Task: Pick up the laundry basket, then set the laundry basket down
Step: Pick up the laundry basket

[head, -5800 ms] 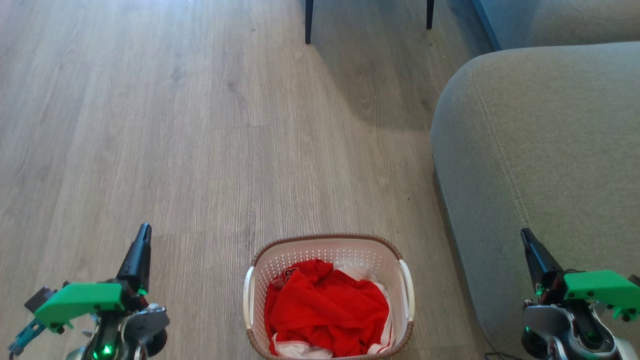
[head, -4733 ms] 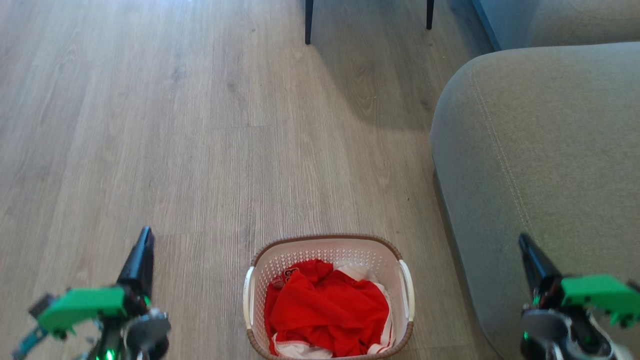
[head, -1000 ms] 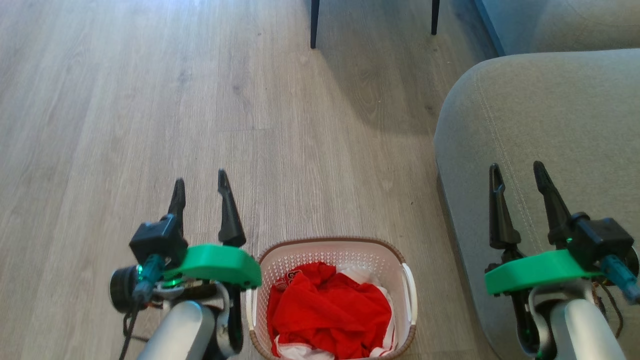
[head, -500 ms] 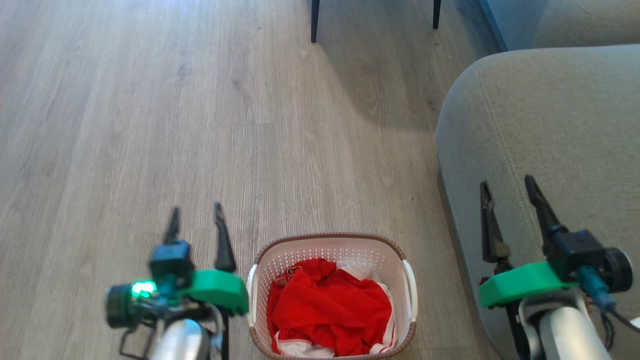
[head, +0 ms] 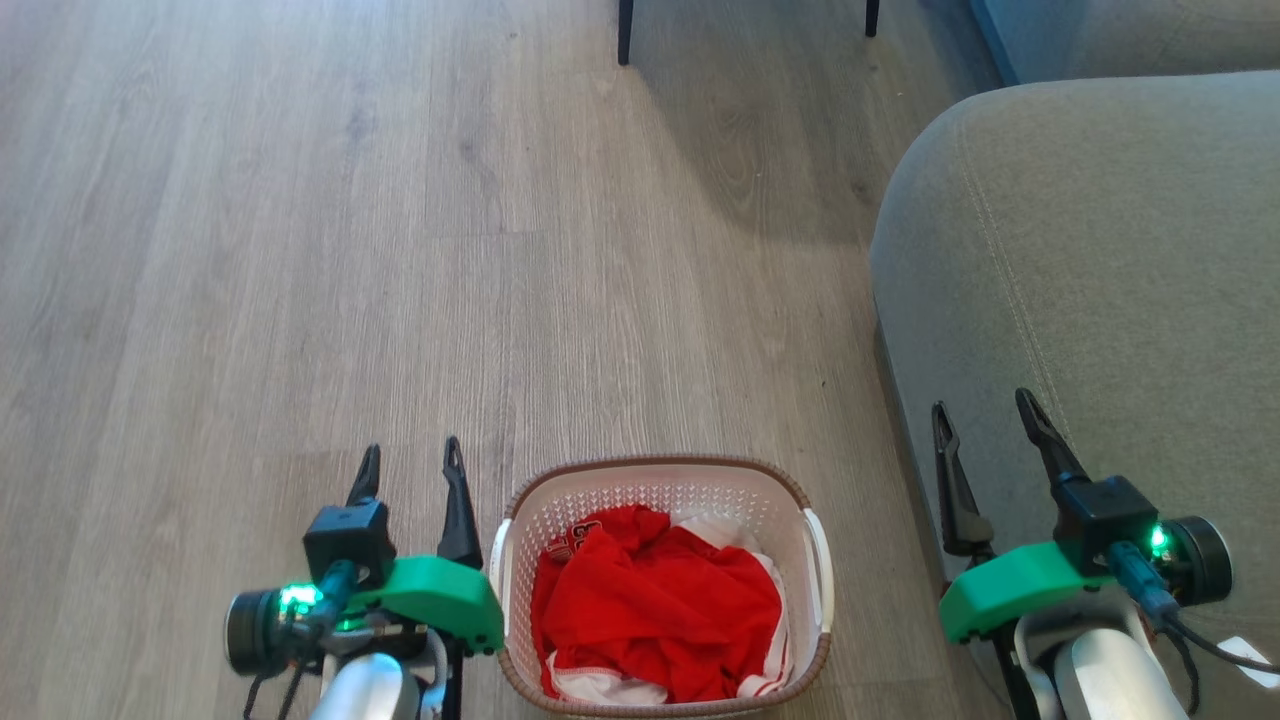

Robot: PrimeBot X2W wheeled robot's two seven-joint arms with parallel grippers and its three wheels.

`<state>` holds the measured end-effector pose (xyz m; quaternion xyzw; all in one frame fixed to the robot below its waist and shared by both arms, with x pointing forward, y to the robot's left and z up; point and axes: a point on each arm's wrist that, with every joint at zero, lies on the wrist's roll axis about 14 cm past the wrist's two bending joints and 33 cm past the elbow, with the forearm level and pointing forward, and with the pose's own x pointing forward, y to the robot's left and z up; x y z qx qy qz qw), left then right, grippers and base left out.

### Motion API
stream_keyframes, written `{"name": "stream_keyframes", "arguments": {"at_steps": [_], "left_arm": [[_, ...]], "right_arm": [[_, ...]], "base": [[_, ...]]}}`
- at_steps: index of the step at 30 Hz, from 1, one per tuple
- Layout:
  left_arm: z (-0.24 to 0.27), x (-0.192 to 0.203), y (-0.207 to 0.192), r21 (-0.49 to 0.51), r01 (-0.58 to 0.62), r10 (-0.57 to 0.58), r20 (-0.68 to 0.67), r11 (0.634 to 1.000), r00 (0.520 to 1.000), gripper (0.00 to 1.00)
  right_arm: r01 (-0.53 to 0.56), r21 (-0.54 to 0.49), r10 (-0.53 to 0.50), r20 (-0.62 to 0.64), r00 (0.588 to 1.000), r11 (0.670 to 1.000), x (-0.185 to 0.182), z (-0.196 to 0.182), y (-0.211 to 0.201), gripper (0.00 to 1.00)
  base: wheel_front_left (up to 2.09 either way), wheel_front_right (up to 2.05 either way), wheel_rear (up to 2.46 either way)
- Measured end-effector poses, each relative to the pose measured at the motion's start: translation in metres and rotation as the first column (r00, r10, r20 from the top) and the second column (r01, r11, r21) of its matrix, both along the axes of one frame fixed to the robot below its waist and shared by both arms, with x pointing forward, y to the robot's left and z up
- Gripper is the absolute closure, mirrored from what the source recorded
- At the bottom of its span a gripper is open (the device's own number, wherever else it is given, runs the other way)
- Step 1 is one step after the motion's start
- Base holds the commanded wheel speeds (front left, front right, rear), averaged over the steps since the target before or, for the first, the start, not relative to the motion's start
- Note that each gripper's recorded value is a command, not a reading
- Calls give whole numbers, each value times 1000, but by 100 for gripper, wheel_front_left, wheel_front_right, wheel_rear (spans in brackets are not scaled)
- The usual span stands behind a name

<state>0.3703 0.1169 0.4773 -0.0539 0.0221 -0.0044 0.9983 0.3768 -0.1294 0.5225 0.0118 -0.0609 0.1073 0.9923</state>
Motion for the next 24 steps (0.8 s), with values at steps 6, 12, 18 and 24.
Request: {"name": "stream_keyframes", "arguments": {"at_steps": [6,12,18,24], "left_arm": [[-18,0,5,-48,-11,8,-64,999,998,0],[-32,0,5,-59,-10,4,-108,998,994,0],[-52,7,7,-62,-17,7,-170,998,985,0],[-88,17,2,-52,6,-20,-275,999,961,0]], "right_arm": [[-1,-2,1,-31,1000,1000,1,-10,0,0],[-12,2,12,-73,997,1000,5,-24,4,0],[-23,17,25,-139,990,1000,16,-45,8,0],[-44,27,49,-237,970,999,34,-79,14,0]], "base": [[0,0,0],[0,0,0],[0,0,0],[0,0,0]]}}
